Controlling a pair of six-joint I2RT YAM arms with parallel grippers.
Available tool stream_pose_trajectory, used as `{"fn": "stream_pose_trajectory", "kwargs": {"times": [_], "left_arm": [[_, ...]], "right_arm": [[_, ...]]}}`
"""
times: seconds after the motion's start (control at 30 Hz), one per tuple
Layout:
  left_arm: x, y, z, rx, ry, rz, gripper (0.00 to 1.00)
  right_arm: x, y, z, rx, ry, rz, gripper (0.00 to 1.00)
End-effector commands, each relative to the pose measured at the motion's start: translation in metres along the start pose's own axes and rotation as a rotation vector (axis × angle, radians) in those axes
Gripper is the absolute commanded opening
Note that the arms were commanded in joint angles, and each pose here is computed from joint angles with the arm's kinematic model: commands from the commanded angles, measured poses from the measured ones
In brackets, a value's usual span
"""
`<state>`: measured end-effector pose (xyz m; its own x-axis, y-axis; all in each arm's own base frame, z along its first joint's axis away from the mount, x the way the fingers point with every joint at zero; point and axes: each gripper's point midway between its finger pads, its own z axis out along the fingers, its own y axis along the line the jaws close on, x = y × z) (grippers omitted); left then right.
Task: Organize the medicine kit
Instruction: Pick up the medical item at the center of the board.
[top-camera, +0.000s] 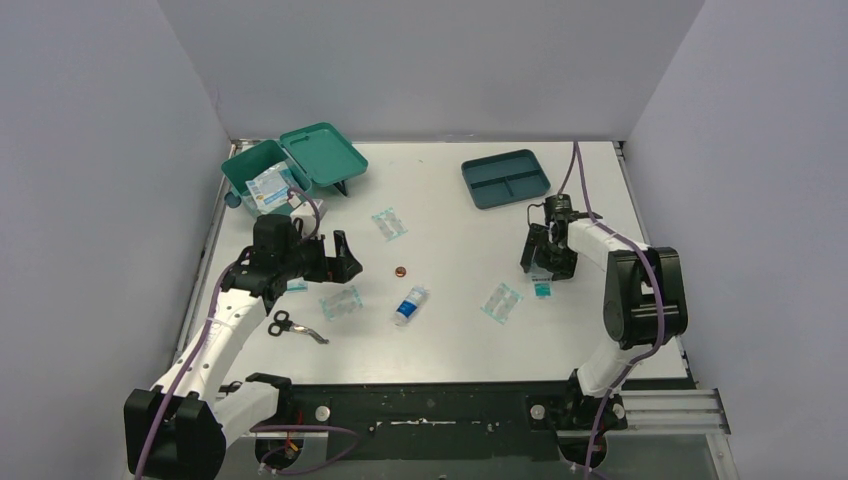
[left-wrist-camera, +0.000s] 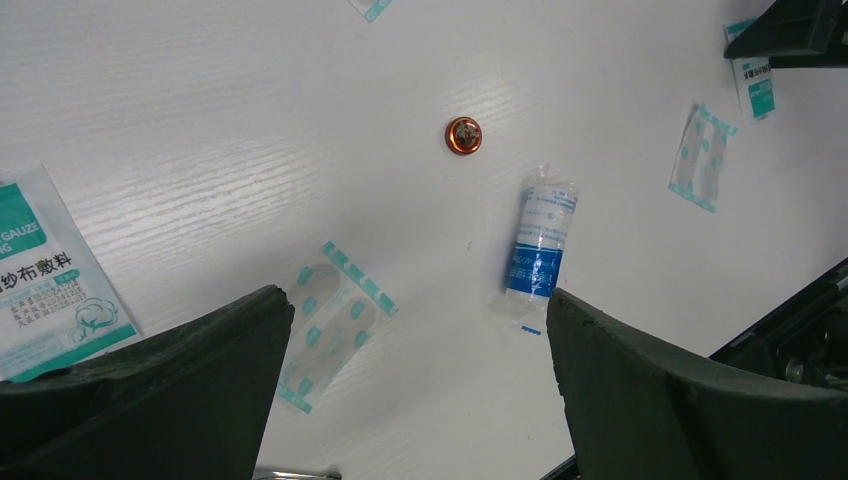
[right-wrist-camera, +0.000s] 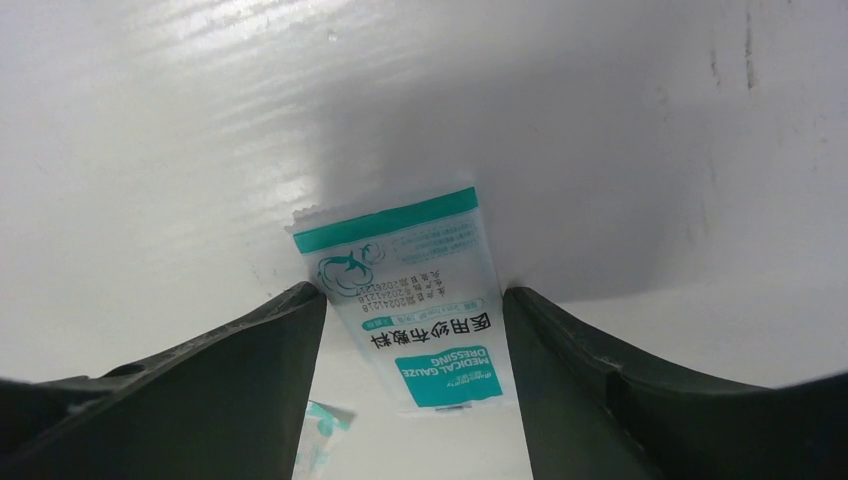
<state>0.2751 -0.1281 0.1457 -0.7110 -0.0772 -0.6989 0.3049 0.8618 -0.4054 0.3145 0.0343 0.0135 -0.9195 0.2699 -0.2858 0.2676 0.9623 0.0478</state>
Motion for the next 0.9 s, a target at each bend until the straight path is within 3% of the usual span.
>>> {"fn": "stream_pose_trajectory", "kwargs": {"times": [0.0, 0.1, 0.23, 0.33, 0.87], "left_arm": [[-0.016, -0.011, -0.005, 0.045, -0.057, 0.039, 0.97], [-0.016, -0.011, -0.005, 0.045, -0.056, 0.039, 0.97], [-0.016, -0.011, -0.005, 0.043, -0.057, 0.039, 0.97], [-0.017, -0.009, -0.005, 0.033, -0.06, 0.034, 0.97], [-0.022, -0.003, -0.008, -0.021, -0.089, 0.029, 0.97]], "right_arm": [[-0.017, 0.007, 0.013, -0.003, -0.038, 0.113, 0.65], [-0.02, 0.008, 0.01, -0.004, -0.042, 0.09, 0.68], [-0.013, 0.01, 0.002, -0.023, -0.027, 0.005, 0.81], [0.0, 0.015, -0.003, -0.081, -0.005, -0.052, 0.85], [0.033, -0.012, -0.004, 0.005, 0.042, -0.189, 0.79]]}}
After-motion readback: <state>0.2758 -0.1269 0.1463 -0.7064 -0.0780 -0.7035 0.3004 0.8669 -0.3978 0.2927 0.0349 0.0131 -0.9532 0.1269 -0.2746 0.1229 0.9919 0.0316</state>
